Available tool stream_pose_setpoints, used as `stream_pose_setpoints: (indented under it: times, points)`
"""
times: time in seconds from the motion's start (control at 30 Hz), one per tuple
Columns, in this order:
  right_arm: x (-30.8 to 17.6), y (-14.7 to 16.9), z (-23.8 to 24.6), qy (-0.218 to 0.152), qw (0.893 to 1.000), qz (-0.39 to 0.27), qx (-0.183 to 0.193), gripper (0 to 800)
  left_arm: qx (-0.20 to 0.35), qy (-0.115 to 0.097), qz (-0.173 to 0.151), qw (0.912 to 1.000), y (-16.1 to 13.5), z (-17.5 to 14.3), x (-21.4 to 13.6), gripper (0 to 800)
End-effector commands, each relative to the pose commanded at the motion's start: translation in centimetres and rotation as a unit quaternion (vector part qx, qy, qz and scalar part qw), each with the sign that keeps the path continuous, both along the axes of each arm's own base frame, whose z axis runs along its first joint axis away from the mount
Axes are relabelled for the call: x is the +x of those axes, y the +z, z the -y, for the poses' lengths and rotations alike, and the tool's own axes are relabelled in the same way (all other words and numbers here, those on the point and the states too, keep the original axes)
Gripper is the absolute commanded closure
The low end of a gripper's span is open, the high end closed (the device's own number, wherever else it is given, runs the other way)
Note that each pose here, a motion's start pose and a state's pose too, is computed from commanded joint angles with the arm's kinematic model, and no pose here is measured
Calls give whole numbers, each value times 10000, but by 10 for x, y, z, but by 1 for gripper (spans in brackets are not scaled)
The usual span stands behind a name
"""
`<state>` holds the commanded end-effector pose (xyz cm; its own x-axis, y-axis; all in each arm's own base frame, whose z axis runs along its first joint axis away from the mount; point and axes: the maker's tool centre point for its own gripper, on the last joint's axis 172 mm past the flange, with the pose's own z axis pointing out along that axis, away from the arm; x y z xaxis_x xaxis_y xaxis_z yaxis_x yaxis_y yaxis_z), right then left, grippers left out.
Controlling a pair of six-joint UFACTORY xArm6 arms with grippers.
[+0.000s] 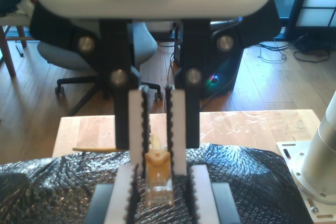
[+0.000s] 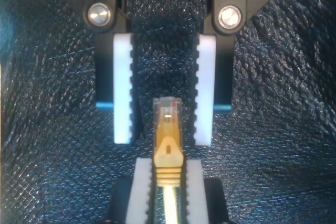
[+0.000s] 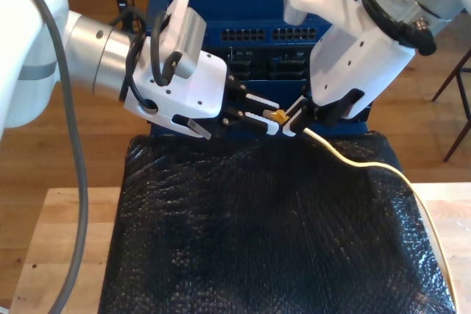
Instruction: Grab the cable and plug it in
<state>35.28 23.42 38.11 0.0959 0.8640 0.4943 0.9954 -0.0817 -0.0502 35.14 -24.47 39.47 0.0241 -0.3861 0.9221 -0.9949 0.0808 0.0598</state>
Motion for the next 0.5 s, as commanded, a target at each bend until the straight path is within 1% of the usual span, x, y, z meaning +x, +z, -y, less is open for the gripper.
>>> stream_pose_setpoints:
  times: [0.03, 0.13, 0.2, 0.47, 0.5]
  points:
    - [0, 0, 0, 0, 10000, 0, 0, 796, 0, 0, 8, 10000, 1, 0, 0, 609]
    - [0, 0, 0, 0, 10000, 0, 0, 796, 0, 0, 8, 10000, 1, 0, 0, 617]
    - [0, 1, 0, 0, 10000, 7, 2, 796, -1, -3, 15, 10000, 1, 0, 0, 640]
    - [0, 1, 0, 0, 10000, 7, 2, 796, -1, -3, 22, 10000, 1, 0, 0, 664]
    - [0, 1, 0, 0, 10000, 7, 2, 796, -1, -3, 22, 10000, 1, 0, 0, 683]
